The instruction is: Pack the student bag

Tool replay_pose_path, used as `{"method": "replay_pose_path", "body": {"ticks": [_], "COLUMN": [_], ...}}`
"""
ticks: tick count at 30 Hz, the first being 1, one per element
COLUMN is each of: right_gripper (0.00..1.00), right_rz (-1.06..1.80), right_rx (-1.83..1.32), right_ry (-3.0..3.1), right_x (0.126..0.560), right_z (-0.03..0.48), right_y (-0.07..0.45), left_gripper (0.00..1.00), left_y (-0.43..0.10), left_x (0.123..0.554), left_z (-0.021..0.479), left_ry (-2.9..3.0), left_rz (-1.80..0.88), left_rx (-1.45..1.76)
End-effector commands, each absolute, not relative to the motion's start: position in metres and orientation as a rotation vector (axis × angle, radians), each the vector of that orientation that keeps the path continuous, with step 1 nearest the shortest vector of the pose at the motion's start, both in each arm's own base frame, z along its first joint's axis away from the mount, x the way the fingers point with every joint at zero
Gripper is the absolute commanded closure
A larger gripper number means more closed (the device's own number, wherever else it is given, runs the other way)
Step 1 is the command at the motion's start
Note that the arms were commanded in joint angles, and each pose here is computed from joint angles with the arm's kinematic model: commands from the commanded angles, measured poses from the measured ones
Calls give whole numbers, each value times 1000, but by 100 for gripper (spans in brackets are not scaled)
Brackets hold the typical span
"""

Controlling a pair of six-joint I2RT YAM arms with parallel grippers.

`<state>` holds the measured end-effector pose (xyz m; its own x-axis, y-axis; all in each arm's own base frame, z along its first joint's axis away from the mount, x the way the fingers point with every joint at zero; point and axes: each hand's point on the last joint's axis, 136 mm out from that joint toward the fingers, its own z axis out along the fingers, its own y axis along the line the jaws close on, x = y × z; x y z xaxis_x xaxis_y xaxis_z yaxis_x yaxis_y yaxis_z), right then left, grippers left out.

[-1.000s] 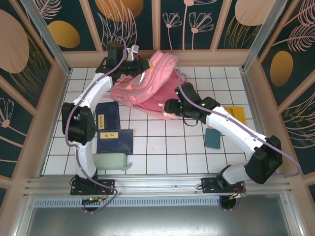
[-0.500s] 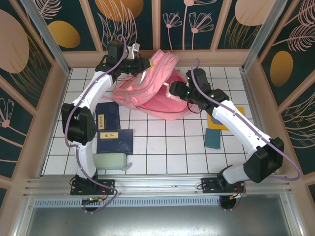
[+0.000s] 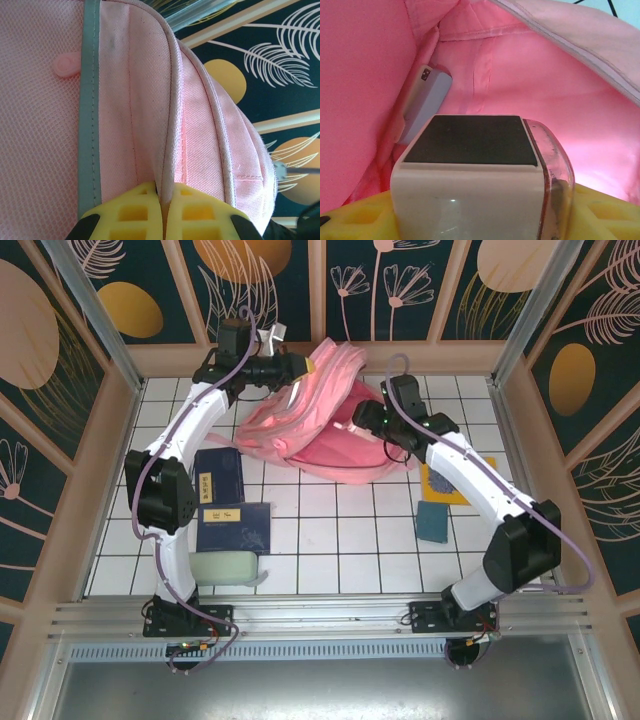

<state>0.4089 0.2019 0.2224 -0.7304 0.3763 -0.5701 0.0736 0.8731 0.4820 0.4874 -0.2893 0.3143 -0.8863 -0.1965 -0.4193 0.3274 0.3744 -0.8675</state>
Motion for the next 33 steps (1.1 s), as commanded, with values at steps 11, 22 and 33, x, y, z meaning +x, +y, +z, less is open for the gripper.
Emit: {"method": "replay_pose_path", "body": {"ticks": [11, 22, 33], "right_gripper": [40, 31, 1], "right_rz": [603, 852, 935], "right_rx": [625, 887, 720], "right_ry": [2226, 2031, 2036], "right_x": [517, 562, 574], "right_z": [183, 153, 173], "right_y": [223, 246, 270], "left_gripper": [100, 100, 100], "left_y": [-317, -332, -334], "left_x": [445, 446, 457], "left_z": [388, 371, 361], "left_ry": [1953, 1986, 2005], "left_rz": [-1618, -1641, -1634], "left_rx": [447, 460, 424]}}
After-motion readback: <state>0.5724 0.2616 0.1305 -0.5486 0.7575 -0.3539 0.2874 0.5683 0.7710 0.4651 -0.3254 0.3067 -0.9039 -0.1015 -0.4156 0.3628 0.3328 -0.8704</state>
